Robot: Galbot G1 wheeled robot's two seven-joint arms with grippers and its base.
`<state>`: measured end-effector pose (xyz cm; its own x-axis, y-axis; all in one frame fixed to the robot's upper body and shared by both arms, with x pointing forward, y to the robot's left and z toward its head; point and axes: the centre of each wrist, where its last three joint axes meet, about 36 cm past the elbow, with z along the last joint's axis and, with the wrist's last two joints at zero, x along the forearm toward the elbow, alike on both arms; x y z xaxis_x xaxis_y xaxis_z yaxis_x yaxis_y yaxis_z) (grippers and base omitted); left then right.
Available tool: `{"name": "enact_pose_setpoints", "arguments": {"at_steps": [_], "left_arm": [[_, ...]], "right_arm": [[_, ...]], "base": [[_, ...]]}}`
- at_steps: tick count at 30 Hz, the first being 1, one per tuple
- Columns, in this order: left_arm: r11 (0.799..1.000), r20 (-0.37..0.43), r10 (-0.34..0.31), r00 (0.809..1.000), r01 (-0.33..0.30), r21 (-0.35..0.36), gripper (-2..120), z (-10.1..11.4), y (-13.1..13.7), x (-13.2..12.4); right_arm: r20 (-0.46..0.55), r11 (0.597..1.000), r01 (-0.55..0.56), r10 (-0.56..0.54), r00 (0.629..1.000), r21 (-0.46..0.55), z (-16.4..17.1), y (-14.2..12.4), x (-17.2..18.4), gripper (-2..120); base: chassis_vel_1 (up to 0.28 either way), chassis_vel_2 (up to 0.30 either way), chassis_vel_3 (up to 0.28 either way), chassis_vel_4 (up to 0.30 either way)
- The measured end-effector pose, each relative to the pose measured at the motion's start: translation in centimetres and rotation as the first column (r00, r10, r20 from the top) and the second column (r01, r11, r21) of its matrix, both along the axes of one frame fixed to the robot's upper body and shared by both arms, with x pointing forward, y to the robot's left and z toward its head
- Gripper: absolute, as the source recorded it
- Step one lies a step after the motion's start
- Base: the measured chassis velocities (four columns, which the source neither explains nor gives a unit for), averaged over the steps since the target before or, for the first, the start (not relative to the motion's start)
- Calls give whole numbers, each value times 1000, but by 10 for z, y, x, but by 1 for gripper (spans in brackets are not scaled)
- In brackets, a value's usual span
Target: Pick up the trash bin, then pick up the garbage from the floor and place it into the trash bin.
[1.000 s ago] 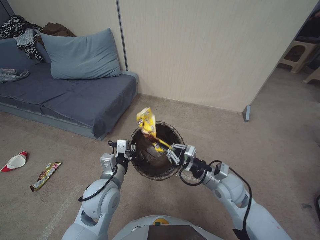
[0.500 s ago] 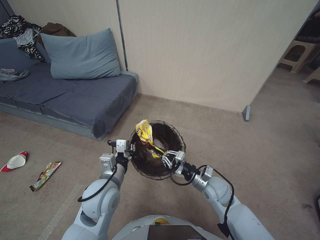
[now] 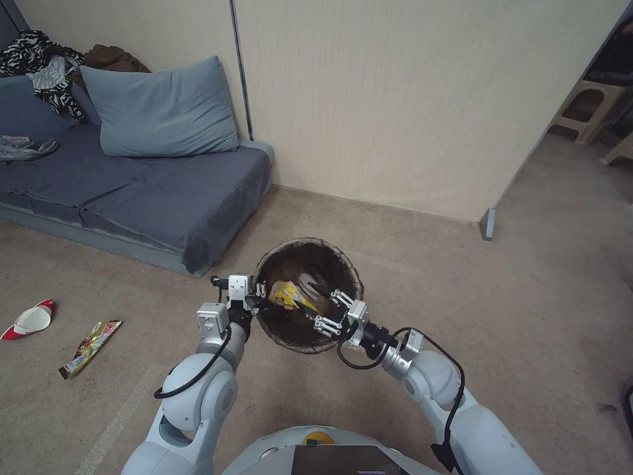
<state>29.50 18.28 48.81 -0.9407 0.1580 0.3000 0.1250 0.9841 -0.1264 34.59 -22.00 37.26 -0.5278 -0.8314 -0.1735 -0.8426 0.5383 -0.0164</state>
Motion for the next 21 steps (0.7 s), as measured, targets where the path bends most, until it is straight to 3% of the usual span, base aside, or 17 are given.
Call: {"name": "enact_pose_setpoints", "arguments": {"at_steps": [3,8,10,14,15,17,18,19,20,21], "left_arm": [[1000,2,0,1000,0,2,0,1,0,0],[1000,-2,-1,1000,1,-1,0,1,1,0],[1000,-4,-1,1000,1,-3,0,1,1,0],[1000,-4,2,1000,-2,-3,0,1,2,0],[1000,-5,3,1000,-3,-3,0,1,3,-1],[1000,-3,3,1000,-3,-6,0,3,3,-2],[1000,-3,3,1000,-3,-6,0,3,3,-2],[1000,-2,4,1000,-4,-6,0,3,4,-2],[1000,-1,6,1000,-6,-5,0,3,4,-1],[1000,2,13,1000,-13,-1,0,2,5,-1]], "right_arm": [[13,1000,-3,3,1000,1,6,-1,-3,76],[75,1000,-2,0,997,16,29,-4,-7,89],[137,996,34,-44,990,77,55,-4,-12,98],[177,976,137,-166,970,170,81,0,-20,100],[187,945,255,-293,938,205,94,1,-24,100],[176,844,500,-532,828,194,102,0,-33,100],[176,844,500,-532,828,194,102,0,-33,100],[166,815,548,-577,800,189,102,0,-36,100],[149,761,625,-648,747,176,100,-1,-39,100],[117,648,747,-761,638,146,94,-4,-45,100]], "base": [[0,0,0,0],[0,0,0,0],[0,0,0,0],[0,0,0,0],[0,0,0,0],[0,0,0,0],[0,0,0,0],[0,0,0,0],[0,0,0,0],[0,0,0,0]]}}
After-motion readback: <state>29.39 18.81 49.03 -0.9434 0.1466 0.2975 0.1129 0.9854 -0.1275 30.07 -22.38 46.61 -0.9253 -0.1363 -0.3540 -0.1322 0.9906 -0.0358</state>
